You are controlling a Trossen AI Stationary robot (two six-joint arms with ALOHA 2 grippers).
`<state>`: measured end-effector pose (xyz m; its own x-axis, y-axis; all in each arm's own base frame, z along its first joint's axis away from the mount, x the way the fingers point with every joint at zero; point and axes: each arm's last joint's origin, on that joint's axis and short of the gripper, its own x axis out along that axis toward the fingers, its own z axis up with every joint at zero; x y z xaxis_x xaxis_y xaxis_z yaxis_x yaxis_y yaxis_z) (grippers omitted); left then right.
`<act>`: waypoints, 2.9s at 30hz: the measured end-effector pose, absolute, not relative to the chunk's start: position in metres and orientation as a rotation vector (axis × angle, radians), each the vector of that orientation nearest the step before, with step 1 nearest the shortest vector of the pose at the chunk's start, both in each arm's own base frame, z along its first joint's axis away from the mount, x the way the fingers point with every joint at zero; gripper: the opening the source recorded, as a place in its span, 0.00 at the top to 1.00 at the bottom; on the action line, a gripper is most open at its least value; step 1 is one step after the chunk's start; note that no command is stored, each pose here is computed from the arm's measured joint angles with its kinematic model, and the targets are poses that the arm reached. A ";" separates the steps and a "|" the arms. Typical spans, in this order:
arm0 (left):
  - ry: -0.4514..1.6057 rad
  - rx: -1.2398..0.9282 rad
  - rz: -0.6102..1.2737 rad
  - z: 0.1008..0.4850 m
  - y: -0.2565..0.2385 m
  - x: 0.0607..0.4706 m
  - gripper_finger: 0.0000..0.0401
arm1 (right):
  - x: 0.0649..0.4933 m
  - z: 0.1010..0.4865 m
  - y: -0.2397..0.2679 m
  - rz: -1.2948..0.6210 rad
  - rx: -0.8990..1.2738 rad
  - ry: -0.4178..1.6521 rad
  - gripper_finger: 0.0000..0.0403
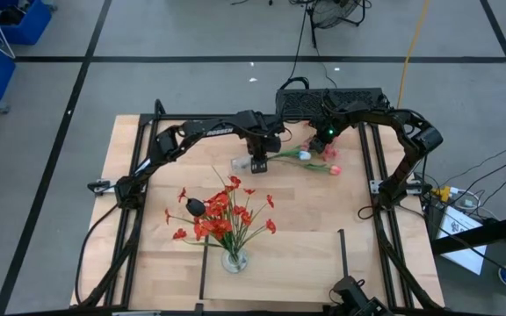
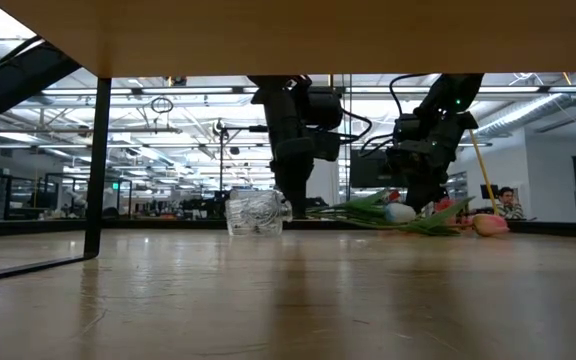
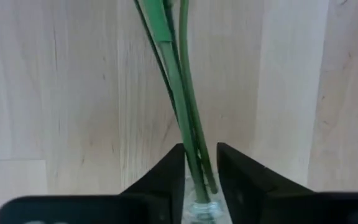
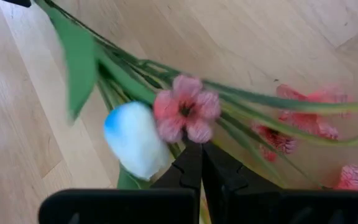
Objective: Pick and place flowers into a vace then onto a shelf
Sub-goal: Put the pink tulip into the transparent vase
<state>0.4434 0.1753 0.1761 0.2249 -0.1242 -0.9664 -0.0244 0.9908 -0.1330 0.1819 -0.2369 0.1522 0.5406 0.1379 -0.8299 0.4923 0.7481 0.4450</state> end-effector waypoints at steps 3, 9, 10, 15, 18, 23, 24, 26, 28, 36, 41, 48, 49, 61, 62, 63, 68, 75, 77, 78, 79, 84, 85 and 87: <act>1.337 -0.119 -0.077 0.176 0.175 0.444 0.82 | 0.182 0.152 -0.237 -0.234 0.721 0.997 1.00; 1.331 -0.122 -0.069 0.176 0.177 0.444 0.97 | 0.182 0.152 -0.237 -0.234 0.721 0.997 1.00; 1.332 -0.123 -0.064 0.176 0.177 0.444 0.98 | 0.182 0.152 -0.237 -0.234 0.721 0.997 1.00; 1.376 -0.207 0.006 0.176 0.176 0.441 0.84 | 0.182 0.152 -0.237 -0.234 0.721 0.997 1.00; 1.397 -0.222 0.011 0.175 0.175 0.439 0.72 | 0.182 0.152 -0.237 -0.234 0.721 0.997 1.00; 1.394 -0.217 0.008 0.178 0.175 0.438 0.54 | 0.182 0.152 -0.237 -0.234 0.720 0.996 1.00; 1.396 -0.216 0.009 0.179 0.175 0.437 0.51 | 0.182 0.152 -0.237 -0.234 0.720 0.996 1.00; 1.406 -0.204 0.021 0.180 0.175 0.436 0.44 | 0.182 0.152 -0.237 -0.235 0.720 0.996 1.00; 1.400 -0.181 0.016 0.185 0.175 0.435 0.39 | 0.182 0.152 -0.237 -0.234 0.719 0.996 1.00; 1.383 -0.147 -0.026 0.200 0.172 0.431 0.25 | 0.183 0.152 -0.238 -0.236 0.711 0.988 1.00; 1.385 -0.156 -0.042 0.200 0.172 0.430 0.23 | 0.182 0.149 -0.237 -0.238 0.703 0.979 1.00; 1.403 -0.156 -0.050 0.197 0.171 0.428 0.26 | 0.182 0.147 -0.237 -0.257 0.717 0.965 1.00; 1.414 -0.159 -0.054 0.194 0.170 0.428 0.26 | 0.182 0.147 -0.237 -0.257 0.717 0.965 1.00; 1.544 -0.135 -0.012 0.161 0.162 0.417 0.37 | 0.182 0.147 -0.237 -0.259 0.719 0.964 1.00; 1.544 -0.128 -0.008 0.161 0.162 0.417 0.39 | 0.182 0.147 -0.237 -0.259 0.719 0.963 1.00; 1.542 -0.125 -0.005 0.161 0.163 0.417 0.41 | 0.182 0.147 -0.238 -0.259 0.719 0.963 1.00; 1.546 -0.134 0.004 0.161 0.162 0.417 0.53 | 0.182 0.147 -0.238 -0.260 0.719 0.963 1.00; 1.546 -0.134 0.005 0.161 0.162 0.417 0.63 | 0.182 0.147 -0.238 -0.260 0.720 0.963 1.00; 1.543 -0.140 0.013 0.161 0.163 0.417 0.63 | 0.182 0.147 -0.238 -0.260 0.720 0.963 1.00; 1.542 -0.143 0.018 0.161 0.163 0.417 0.63 | 0.182 0.147 -0.238 -0.260 0.720 0.963 1.00; 1.542 -0.145 0.027 0.161 0.163 0.417 0.63 | 0.182 0.147 -0.238 -0.260 0.720 0.962 1.00; 1.532 -0.159 0.040 0.161 0.166 0.417 0.63 | 0.182 0.152 -0.237 -0.281 0.738 0.946 1.00; 1.529 -0.160 0.037 0.161 0.166 0.417 0.63 | 0.182 0.156 -0.236 -0.282 0.729 0.936 1.00; 1.524 -0.155 0.038 0.161 0.166 0.418 0.63 | 0.180 0.163 -0.235 -0.279 0.701 0.921 1.00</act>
